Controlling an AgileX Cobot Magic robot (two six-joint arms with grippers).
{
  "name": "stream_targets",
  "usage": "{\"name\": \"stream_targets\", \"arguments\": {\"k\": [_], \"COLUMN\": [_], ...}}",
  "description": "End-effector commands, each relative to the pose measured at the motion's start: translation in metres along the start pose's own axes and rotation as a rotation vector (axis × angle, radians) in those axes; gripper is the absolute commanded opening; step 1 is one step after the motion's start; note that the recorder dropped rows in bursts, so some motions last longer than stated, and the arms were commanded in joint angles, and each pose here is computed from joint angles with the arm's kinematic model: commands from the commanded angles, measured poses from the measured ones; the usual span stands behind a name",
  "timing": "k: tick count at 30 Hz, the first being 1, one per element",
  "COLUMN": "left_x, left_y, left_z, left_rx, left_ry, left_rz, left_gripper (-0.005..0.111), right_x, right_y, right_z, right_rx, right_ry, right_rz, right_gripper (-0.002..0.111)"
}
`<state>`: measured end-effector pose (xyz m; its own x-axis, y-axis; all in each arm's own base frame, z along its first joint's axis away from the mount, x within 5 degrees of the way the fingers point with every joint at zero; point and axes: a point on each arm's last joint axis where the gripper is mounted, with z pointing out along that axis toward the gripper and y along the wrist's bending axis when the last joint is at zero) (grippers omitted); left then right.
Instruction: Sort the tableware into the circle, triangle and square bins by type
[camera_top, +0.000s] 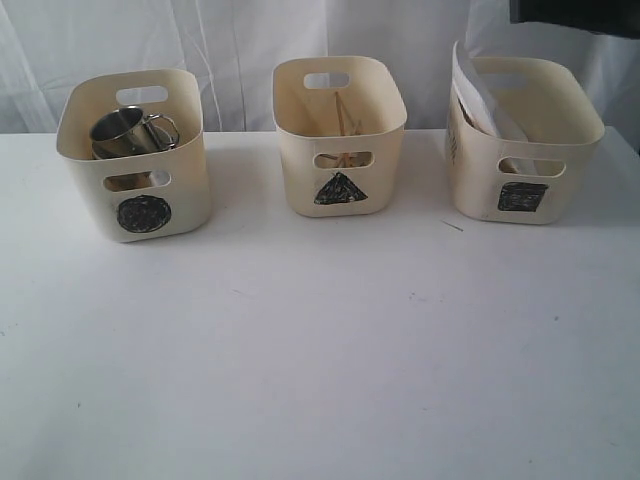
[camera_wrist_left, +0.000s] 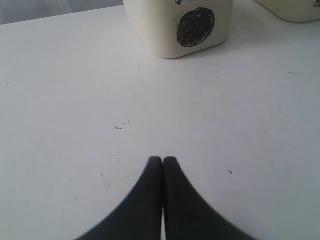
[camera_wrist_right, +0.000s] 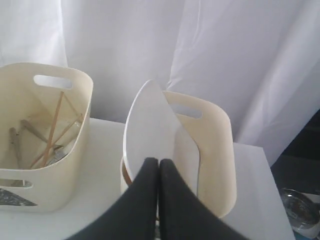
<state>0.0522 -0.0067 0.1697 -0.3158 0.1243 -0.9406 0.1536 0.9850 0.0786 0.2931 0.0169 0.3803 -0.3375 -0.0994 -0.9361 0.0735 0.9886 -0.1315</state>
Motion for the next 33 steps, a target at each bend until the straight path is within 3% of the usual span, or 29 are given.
{"name": "stream_targets", "arguments": {"k": [1,9,16,26,33], "left_x": [0.002,0.002,0.002,0.002,0.002], "left_y": [0.000,0.000,0.000,0.000,0.000], "left_z": [0.000,0.000,0.000,0.000,0.000], "left_rx": [0.005,0.005,0.005,0.005,0.005], "left_ry": [0.003,0.003,0.003,0.003,0.003], "left_rz": [-0.008,-0.008,-0.008,-0.008,-0.005], "left_gripper": [0.000,0.000,0.000,0.000,0.000], "right_x": [0.017,0.081,0.132,0.139,0.155], "right_y": [-0.002,-0.003,-0.011,-0.014,-0.023], "right_z": [-0.032,-0.078,-0.106,-0.111,-0.157], "right_rx": [-0.054,-0.129,-0.079,-0.050,-0.062], "right_ry": [-0.041,-0.015,0.135,0.185,-0.007], "right_rz": [0.024,0.070,0.123,0.108,0.116], "right_gripper": [0.000,0.000,0.000,0.000,0.000]}}
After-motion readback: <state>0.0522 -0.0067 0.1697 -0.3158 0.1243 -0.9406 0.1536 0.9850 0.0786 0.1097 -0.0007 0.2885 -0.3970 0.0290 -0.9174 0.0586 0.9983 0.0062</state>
